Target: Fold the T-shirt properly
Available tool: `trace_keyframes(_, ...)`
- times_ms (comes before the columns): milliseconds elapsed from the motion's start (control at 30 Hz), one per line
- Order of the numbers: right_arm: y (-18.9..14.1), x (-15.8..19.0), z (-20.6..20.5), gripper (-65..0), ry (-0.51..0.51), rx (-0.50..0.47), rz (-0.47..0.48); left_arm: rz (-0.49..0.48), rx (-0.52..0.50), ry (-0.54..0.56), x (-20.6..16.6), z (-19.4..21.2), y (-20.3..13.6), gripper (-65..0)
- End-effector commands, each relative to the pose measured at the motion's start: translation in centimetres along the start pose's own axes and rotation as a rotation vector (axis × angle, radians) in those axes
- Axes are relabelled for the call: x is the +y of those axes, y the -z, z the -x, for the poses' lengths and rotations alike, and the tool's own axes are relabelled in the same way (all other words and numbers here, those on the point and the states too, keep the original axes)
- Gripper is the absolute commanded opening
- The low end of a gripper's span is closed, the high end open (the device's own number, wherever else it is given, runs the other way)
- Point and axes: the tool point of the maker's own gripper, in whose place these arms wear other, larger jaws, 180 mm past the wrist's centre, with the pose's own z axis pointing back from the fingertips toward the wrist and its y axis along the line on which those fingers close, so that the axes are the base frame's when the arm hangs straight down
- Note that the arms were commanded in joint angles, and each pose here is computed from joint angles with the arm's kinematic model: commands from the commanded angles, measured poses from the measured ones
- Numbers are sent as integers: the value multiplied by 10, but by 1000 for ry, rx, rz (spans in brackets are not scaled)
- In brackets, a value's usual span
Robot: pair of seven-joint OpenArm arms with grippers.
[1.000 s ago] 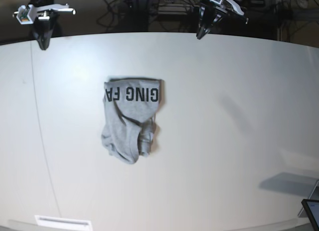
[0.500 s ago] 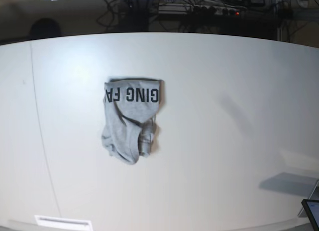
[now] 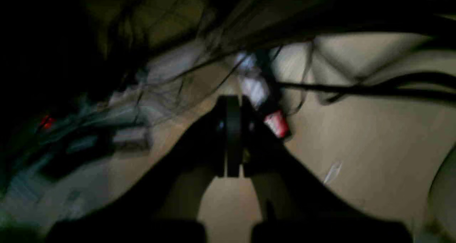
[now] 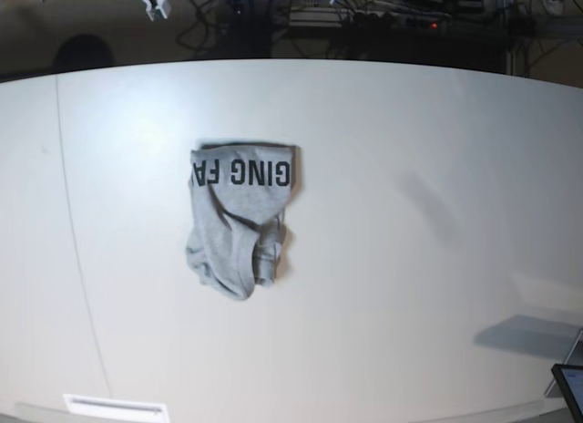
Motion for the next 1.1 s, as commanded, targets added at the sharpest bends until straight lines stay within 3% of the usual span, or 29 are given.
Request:
trace_keyframes(0, 0, -9, 9, -650, -5, 29, 47, 0, 53, -1, -1, 14, -2, -650)
trace_keyframes(100, 3, -22, -7, -650, -71, 30, 169, -28, 132, -4, 12, 17, 0, -650)
trace_keyframes(200, 12, -4, -27, -650, -119, 5, 208, -40, 128, -1, 16, 11, 2, -650)
trace_keyframes(333, 19, 19, -40, -649, -126, -18, 184, -36, 79, 0, 13, -4, 5, -650)
trace_keyframes(533, 18, 15, -42, -649, -126, -24, 192, -51, 4, -7, 23, -38, 13, -650)
trace_keyframes(633, 18, 15, -37, -649, -121, -14, 191, -53, -14, -85, 15, -55, 19, -650)
trace_keyframes(800, 18, 17, -34, -649, -118, -10, 187, -80, -94, -173, 21, -65, 17, -650)
trace_keyframes(1067, 19, 20, -38, -649, -119, -17, 184, -101, -101, -178, 35, -67, 16, -650)
